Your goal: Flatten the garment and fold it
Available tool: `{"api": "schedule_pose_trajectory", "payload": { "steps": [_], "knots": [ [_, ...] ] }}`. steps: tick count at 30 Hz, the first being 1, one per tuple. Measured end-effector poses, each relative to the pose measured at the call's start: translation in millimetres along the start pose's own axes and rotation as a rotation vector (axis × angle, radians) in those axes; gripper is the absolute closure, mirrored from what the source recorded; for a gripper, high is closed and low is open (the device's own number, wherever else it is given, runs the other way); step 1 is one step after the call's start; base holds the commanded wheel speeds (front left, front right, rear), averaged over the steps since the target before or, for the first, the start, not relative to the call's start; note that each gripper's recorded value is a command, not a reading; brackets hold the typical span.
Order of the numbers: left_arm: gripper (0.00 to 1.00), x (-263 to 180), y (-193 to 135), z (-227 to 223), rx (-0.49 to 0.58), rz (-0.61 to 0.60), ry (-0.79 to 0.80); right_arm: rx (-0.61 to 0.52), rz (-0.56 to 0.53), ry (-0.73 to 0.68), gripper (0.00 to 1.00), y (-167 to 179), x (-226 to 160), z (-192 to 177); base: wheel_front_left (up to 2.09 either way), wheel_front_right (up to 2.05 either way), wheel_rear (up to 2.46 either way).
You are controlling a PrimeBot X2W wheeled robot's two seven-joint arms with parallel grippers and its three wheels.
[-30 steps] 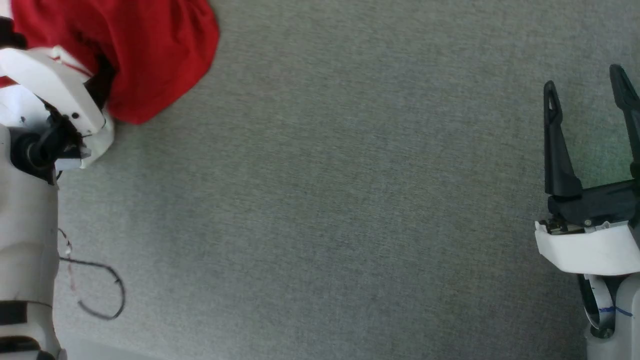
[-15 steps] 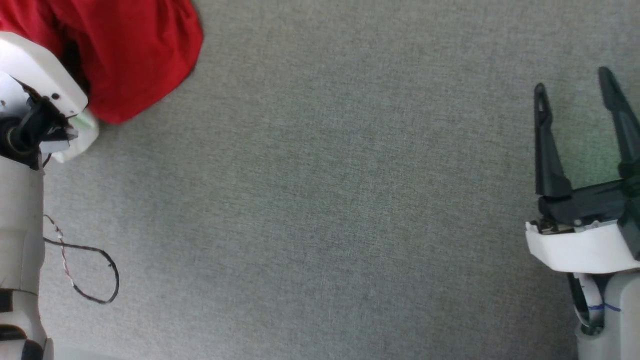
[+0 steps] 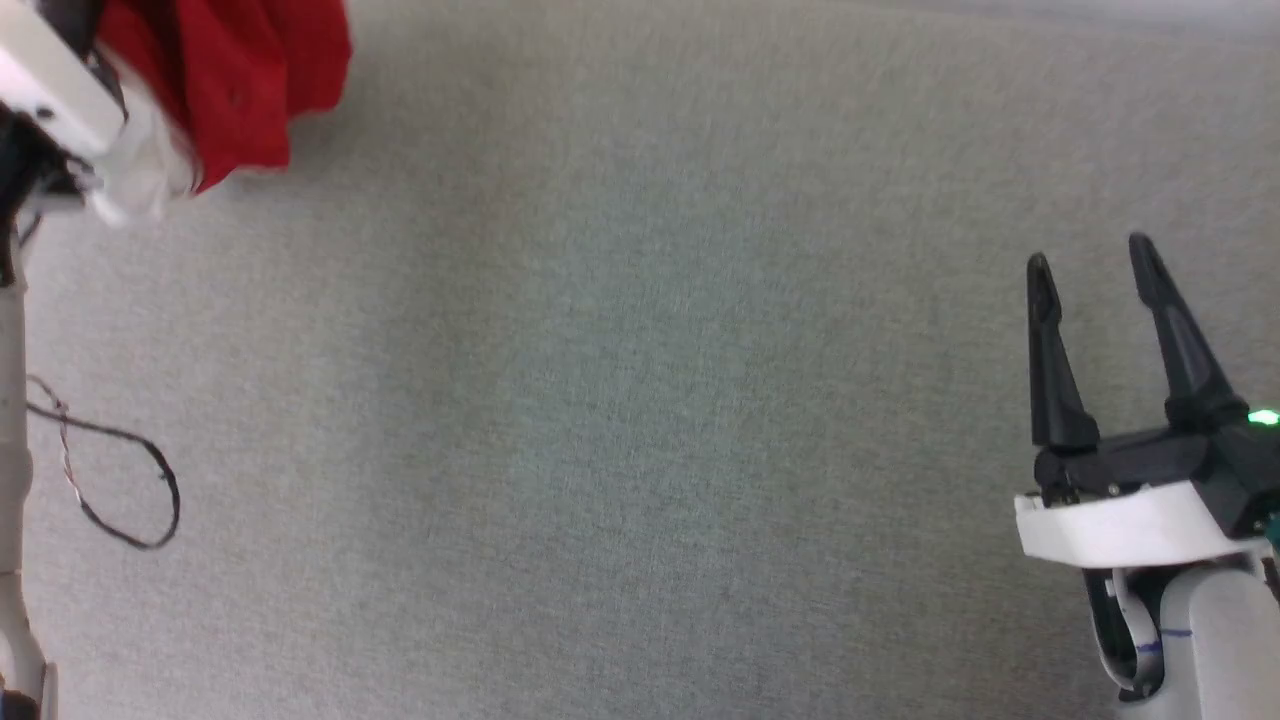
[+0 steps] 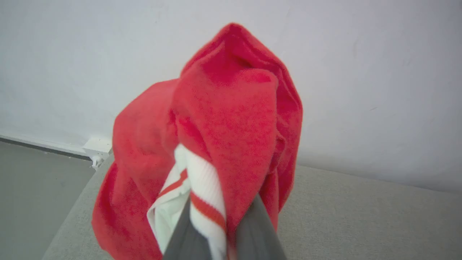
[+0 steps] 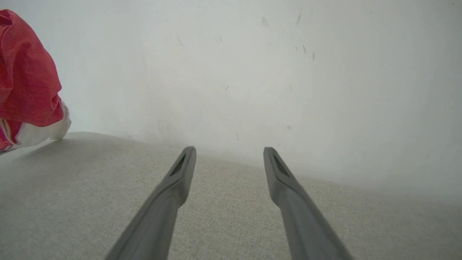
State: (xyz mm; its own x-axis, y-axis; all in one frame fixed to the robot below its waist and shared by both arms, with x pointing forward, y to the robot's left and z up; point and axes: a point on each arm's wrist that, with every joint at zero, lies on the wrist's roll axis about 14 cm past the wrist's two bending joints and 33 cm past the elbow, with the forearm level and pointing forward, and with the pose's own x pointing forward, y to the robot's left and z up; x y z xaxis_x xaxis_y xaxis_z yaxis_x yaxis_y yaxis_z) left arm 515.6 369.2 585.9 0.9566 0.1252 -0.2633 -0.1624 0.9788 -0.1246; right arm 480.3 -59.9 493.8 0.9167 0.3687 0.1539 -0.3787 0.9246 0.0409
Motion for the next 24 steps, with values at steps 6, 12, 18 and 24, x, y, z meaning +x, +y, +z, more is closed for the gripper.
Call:
{"api": "schedule_pose_trajectory", "payload": {
  "steps": [6, 12, 18, 24],
  "knots": [
    [1.0, -42, -58, 85, 0.029, -0.141, -0.182, 0.008, -0.065, -0.055, 0.0, -15, -24, 37, 0.0, 0.0, 0.0],
    [1.0, -79, -141, 119, 0.05, -0.335, -0.258, -0.022, -0.152, -0.136, 0.0, -39, -52, 77, 0.0, 0.0, 0.0],
    [1.0, -104, -235, 121, 0.054, -0.571, -0.285, -0.048, -0.242, -0.178, 0.0, -64, -80, 100, 0.0, 0.0, 0.0],
    [1.0, -118, -310, 82, 0.047, -0.773, -0.224, -0.071, -0.327, -0.195, 0.0, -87, -105, 111, 0.0, 0.0, 0.0]
  ]
}}
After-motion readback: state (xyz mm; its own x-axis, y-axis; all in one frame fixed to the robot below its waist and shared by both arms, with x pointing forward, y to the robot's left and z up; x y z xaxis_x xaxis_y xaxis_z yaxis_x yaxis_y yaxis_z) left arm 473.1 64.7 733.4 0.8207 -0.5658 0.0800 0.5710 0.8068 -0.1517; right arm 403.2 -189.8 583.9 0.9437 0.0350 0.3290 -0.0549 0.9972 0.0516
